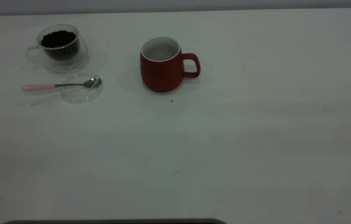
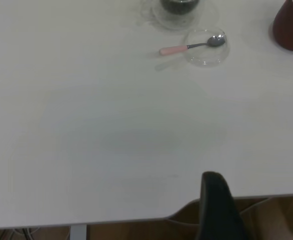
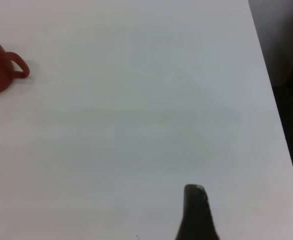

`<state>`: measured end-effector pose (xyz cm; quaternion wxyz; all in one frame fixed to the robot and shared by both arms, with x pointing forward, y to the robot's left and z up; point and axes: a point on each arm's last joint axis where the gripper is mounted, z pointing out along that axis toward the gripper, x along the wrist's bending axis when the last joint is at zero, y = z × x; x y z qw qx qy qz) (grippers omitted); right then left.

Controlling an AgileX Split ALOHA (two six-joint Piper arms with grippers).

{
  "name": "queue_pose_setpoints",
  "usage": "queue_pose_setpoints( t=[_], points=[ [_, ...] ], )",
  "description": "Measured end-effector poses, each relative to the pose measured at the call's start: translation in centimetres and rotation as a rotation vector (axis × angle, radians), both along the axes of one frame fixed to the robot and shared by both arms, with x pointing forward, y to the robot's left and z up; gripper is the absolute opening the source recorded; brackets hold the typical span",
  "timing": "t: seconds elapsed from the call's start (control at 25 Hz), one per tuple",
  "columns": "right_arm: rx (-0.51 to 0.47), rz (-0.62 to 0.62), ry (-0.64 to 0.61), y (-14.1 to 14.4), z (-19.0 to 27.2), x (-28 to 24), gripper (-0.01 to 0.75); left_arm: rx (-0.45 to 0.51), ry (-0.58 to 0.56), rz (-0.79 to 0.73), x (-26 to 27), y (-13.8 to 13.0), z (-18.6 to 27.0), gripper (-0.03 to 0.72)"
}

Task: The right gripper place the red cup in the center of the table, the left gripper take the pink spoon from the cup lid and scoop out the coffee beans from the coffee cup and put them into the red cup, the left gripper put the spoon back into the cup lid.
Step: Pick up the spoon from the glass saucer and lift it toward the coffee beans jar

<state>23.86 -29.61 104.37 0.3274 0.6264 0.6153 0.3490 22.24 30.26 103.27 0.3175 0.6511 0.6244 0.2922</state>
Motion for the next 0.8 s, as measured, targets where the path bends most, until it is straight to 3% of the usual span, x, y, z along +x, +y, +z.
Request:
queue_pose_setpoints(
  t=[0.8],
  points=[
    [-0.002,0.0,0.029,-0.01,-0.22,-0.14,0.591,0.002,0.0,-0.001,0.0,0.0,0.0,0.465]
  ],
)
